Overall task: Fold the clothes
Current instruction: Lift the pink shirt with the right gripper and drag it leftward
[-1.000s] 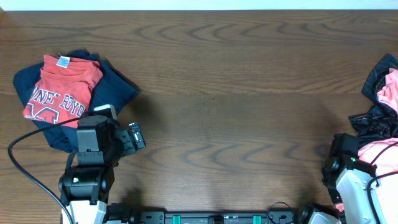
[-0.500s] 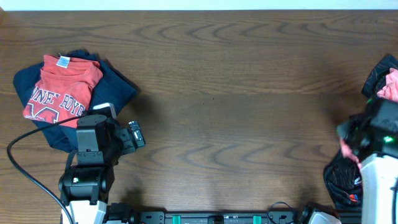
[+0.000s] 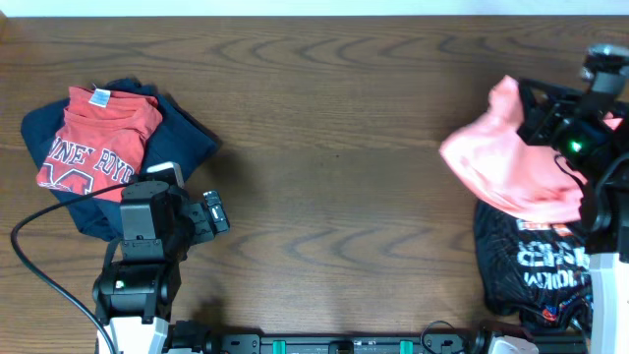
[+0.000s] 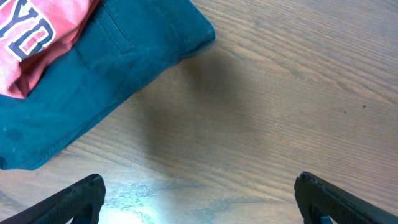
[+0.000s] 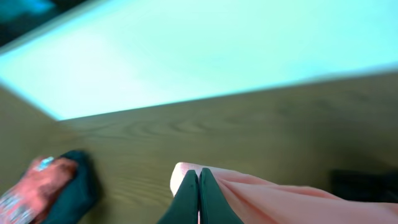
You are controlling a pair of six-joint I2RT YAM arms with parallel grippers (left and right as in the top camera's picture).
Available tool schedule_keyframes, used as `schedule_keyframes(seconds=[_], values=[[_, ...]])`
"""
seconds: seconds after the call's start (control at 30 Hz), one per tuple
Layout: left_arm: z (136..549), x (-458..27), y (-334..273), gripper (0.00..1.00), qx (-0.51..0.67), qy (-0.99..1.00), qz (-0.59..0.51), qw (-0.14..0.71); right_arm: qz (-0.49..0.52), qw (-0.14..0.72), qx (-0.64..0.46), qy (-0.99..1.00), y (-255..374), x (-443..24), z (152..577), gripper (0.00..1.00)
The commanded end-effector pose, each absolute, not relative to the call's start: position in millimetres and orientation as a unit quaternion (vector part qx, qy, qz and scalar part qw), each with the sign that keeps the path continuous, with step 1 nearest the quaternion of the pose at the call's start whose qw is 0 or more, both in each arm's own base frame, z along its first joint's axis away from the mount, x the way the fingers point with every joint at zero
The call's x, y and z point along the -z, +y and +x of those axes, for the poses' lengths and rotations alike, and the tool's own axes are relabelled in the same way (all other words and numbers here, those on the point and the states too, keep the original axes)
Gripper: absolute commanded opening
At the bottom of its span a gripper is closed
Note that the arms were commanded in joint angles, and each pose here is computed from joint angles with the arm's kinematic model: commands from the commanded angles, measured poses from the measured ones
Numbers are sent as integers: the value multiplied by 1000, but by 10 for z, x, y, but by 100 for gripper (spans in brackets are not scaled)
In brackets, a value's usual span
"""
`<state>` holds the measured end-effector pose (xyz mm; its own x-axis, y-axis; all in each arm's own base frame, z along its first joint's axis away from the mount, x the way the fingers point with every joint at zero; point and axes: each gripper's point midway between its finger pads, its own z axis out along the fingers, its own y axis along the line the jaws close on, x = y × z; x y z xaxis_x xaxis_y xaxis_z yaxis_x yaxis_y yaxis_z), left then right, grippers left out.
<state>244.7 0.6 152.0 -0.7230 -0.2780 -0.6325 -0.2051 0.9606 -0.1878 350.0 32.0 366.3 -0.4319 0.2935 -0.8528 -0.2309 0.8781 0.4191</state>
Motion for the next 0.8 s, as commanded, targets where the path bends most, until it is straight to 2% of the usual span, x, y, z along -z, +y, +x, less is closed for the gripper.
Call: schedule_keyframes(seconds=[0.0,0.2,0.43,0.53,0.57,0.63,0.77], values=[[2484,-1615,13,98,52,923,-127,361,-80,529,-296,791,824,-3807,3391,1],[2484,-1615,13,98,52,923,-127,361,-177,448,-323,815,1486,-3355,3318,1],[2494,-1625,13,98,53,922,-127,363,-221,399,-338,823,2145,-2861,3599,1],[2505,-1635,13,98,53,920,-127,366,-194,393,-315,842,2220,-2657,3769,2],[2526,-1655,13,98,54,918,-126,371,-177,391,-299,852,2183,-2584,3826,11],[2565,-1694,-7,98,61,914,-124,381,-139,389,-256,874,2025,-2461,3907,54],[2728,-1866,-199,98,116,897,-96,415,-33,382,-138,913,1410,-2292,3962,73]])
